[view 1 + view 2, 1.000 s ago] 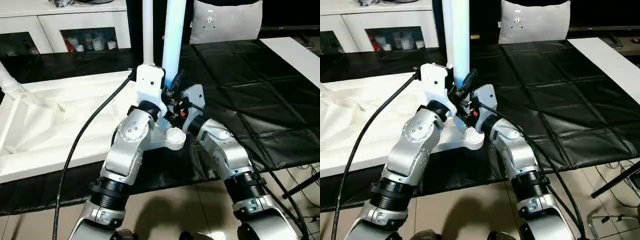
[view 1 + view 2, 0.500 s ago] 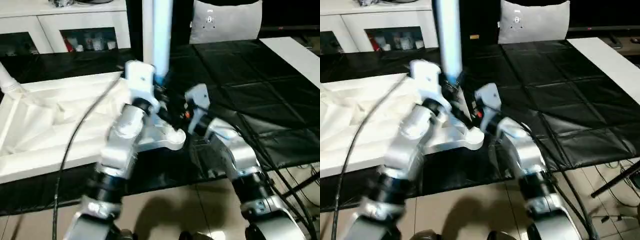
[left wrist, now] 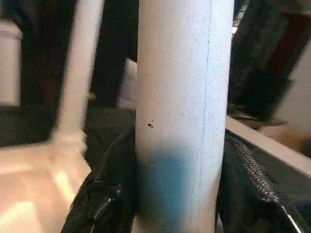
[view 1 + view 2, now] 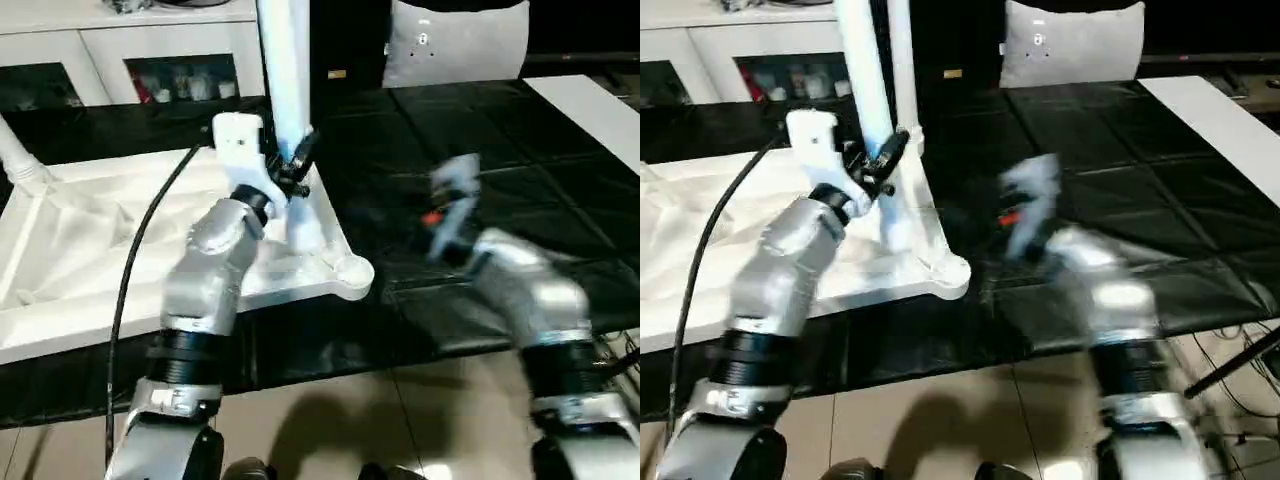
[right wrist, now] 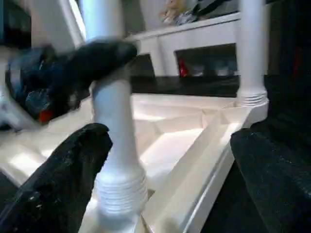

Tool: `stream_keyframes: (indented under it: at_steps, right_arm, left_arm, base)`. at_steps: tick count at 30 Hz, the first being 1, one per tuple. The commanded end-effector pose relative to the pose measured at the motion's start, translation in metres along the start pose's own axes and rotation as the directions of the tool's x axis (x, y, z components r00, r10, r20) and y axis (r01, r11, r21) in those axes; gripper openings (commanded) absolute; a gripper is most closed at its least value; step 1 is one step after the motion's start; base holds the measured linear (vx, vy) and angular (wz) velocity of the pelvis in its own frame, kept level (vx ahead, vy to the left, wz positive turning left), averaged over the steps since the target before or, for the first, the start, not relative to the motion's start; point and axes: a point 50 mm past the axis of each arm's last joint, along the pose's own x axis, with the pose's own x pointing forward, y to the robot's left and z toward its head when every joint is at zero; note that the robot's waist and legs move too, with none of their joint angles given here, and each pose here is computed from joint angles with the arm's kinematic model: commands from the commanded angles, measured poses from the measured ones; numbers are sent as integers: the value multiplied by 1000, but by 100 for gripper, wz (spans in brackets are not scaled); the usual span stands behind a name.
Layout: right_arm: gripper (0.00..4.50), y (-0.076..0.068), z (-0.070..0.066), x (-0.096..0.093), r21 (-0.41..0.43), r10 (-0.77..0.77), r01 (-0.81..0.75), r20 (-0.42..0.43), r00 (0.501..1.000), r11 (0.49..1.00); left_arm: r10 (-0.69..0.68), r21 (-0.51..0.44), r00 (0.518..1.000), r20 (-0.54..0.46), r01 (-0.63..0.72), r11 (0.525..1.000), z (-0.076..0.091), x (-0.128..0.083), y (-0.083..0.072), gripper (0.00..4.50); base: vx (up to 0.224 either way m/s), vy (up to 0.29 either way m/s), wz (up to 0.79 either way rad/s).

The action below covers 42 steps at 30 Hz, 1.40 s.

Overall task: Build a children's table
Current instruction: Pick table leg

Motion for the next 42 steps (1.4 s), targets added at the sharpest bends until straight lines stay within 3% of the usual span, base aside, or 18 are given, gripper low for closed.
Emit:
stream_keyframes:
  at_steps: [1, 3, 7, 13, 18, 23, 26, 28, 33, 39, 42]
  right_arm:
    - [450, 3, 13, -2, 36, 48, -50, 47, 998, 998]
    - [450, 4, 17, -5, 78, 82, -87, 68, 994, 993]
    - [450, 7, 19, -9, 143, 137, -148, 85, 987, 979]
    - [450, 13, 17, -13, 170, 203, -209, 55, 978, 963]
    - [450, 19, 17, -15, 125, 273, -272, 7, 962, 954]
    - [450, 28, 15, -16, 71, 370, -365, -77, 926, 928]
    - [450, 34, 13, -17, 48, 455, -453, -150, 878, 890]
    - [450, 35, 12, -18, 45, 473, -472, -165, 866, 880]
    - [450, 43, 8, -19, 40, 563, -570, -234, 793, 820]
    - [450, 46, 4, -16, 46, 595, -606, -263, 759, 794]
    - [413, 46, 3, -15, 47, 598, -609, -263, 758, 792]
  left_arm:
    - [-116, -31, 992, 41, 117, 993, 19, 3, -11, 186]
    - [-170, -69, 984, 47, 173, 982, 22, 1, -14, 186]
    - [-270, -260, 960, 78, 281, 924, 30, -4, -20, 186]
    - [-399, -328, 913, 90, 405, 853, 31, -9, -33, 186]
    - [-486, -288, 872, 51, 479, 829, 30, -15, -40, 186]
    - [-625, -151, 781, -2, 617, 772, 28, -23, -53, 186]
    - [-750, -116, 662, 14, 746, 656, 30, -32, -67, 186]
    - [-765, -119, 643, 25, 762, 637, 31, -33, -69, 186]
    - [-843, -106, 538, -5, 838, 536, 28, -38, -79, 186]
    - [-858, -77, 511, -58, 854, 514, 21, -37, -84, 186]
    - [-863, -68, 499, -81, 861, 504, 18, -37, -85, 186]
  base:
    - [0, 0, 0]
    - [0, 0, 0]
    - [0, 0, 0]
    - [0, 0, 0]
    - [0, 0, 0]
    - [0, 0, 0]
    - [0, 0, 0]
    - [0, 0, 0]
    - [0, 0, 0]
    - [0, 0, 0]
    - [0, 0, 0]
